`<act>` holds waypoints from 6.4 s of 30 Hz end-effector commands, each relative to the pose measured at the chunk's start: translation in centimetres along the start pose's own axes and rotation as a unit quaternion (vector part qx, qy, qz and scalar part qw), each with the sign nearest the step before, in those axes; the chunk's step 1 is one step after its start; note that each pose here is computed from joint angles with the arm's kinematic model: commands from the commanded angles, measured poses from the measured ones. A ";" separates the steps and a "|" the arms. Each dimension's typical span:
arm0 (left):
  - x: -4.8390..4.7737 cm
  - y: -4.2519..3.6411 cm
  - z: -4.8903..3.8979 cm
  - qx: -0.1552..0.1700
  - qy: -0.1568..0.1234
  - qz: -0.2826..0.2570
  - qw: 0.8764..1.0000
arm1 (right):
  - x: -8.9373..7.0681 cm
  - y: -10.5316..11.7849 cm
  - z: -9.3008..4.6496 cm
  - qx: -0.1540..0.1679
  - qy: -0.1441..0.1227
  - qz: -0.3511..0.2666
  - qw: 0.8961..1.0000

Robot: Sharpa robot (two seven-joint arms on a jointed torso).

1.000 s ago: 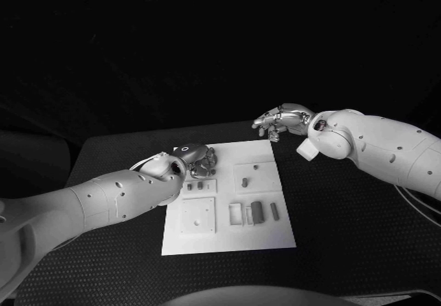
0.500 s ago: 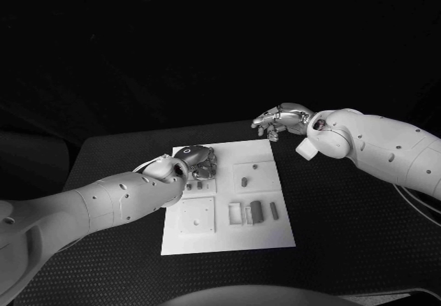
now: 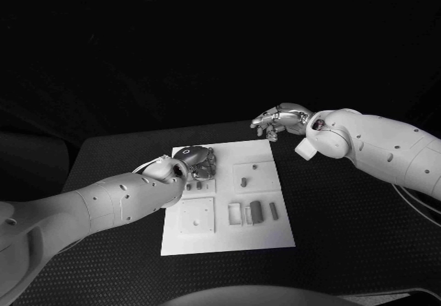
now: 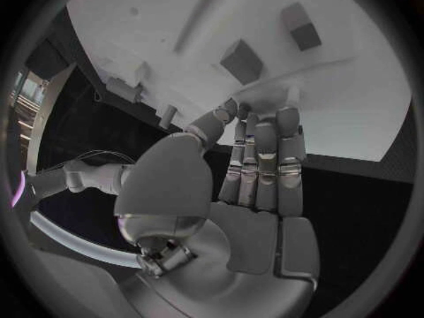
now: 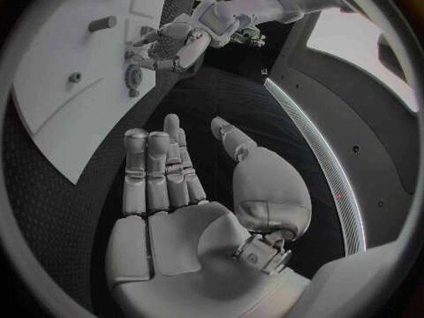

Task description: Assemble the parts on the task board

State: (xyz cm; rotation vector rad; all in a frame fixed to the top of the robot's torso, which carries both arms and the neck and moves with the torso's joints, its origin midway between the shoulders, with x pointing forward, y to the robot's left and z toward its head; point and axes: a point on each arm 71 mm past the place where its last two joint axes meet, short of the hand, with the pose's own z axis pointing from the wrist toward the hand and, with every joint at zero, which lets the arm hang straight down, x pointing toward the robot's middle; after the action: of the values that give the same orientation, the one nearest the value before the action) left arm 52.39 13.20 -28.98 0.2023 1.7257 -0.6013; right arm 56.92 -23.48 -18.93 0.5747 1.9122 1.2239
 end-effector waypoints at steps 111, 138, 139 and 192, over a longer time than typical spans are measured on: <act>-0.03 0.70 -0.45 0.016 -0.003 -0.057 0.998 | 0.2 0.1 0.1 -0.004 0.005 -0.003 1.000; -4.41 4.75 -2.72 -0.007 -0.037 -0.053 0.998 | -0.3 -0.1 -0.3 -0.001 0.001 -0.003 1.000; -4.31 4.78 -2.76 -0.007 -0.035 -0.053 0.998 | -0.3 -0.1 -0.3 -0.001 0.001 -0.003 1.000; -0.89 4.69 -2.76 -0.014 0.005 -0.031 0.999 | -0.2 -0.1 -0.2 -0.002 0.003 -0.003 1.000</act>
State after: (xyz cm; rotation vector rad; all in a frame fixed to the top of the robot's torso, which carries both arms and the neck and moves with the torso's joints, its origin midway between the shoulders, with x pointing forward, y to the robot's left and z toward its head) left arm 52.39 19.07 -29.09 0.1205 1.7578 -0.6185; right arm 56.94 -23.93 -18.95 0.5781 1.9102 1.2138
